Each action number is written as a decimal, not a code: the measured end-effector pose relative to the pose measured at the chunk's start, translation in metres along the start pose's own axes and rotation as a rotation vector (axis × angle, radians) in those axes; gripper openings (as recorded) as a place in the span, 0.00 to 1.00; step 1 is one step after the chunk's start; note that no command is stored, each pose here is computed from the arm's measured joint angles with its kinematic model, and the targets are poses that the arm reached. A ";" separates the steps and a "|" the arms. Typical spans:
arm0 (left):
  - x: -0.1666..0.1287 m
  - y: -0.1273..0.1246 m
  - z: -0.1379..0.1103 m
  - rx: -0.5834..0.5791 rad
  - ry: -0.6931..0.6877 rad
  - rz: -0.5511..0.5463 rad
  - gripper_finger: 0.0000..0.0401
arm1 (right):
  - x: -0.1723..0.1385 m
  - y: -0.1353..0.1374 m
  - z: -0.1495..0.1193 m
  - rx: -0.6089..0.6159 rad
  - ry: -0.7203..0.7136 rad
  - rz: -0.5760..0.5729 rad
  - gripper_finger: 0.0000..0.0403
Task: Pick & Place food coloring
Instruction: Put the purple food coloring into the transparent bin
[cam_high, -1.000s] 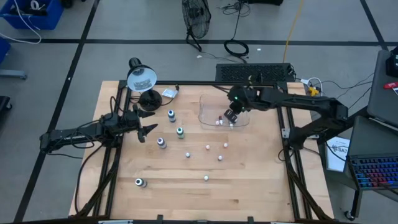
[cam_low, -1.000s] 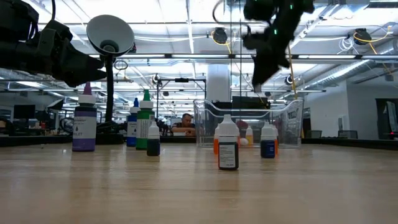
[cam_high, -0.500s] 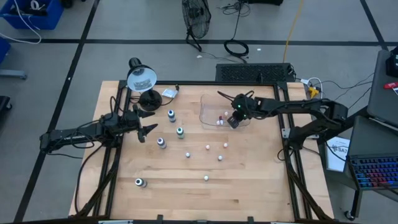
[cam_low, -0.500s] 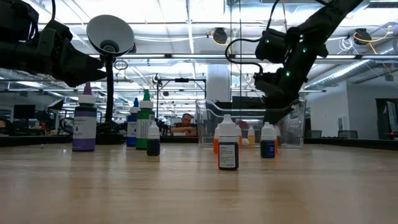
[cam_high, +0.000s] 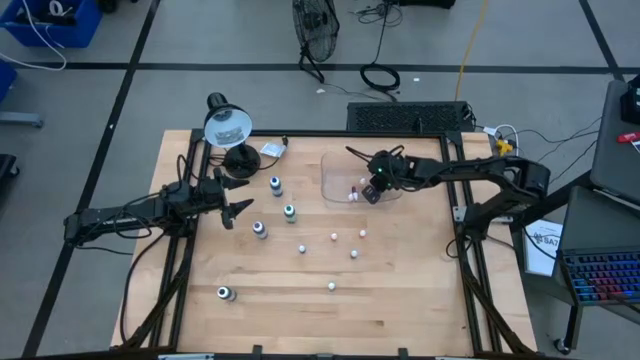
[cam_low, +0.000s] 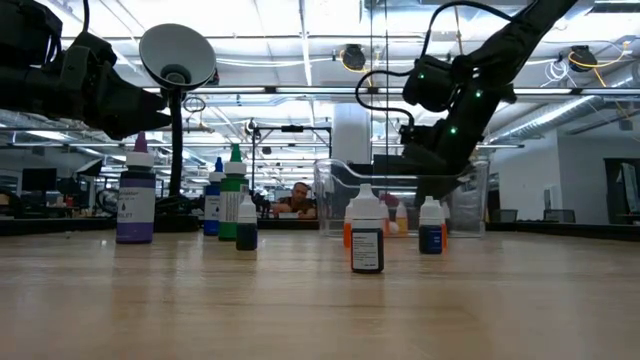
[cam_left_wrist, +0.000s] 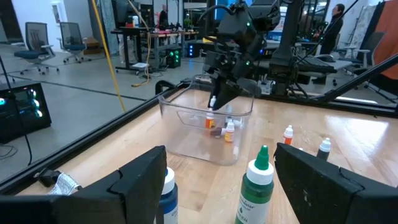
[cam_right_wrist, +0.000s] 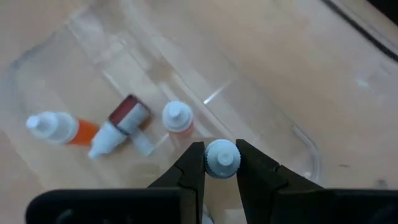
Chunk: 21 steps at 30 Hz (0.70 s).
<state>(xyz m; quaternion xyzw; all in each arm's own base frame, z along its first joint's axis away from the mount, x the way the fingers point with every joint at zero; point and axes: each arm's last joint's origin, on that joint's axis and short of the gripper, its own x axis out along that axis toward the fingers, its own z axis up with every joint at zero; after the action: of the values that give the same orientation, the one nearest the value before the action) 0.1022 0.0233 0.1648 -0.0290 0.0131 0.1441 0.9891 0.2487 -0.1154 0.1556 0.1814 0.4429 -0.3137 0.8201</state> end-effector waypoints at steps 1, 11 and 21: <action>0.000 0.000 0.000 0.000 0.000 0.000 0.74 | 0.002 0.000 0.000 -0.002 0.001 0.000 0.14; 0.000 0.000 0.000 0.000 0.000 0.000 0.74 | 0.002 0.003 0.006 0.004 -0.067 0.044 0.30; 0.000 0.000 0.000 0.000 0.000 0.000 0.74 | 0.002 0.003 0.006 -0.003 -0.067 0.044 0.34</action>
<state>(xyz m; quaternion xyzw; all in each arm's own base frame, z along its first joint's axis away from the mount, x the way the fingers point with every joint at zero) 0.1022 0.0233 0.1648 -0.0290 0.0130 0.1440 0.9891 0.2554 -0.1175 0.1569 0.1793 0.4117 -0.3009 0.8413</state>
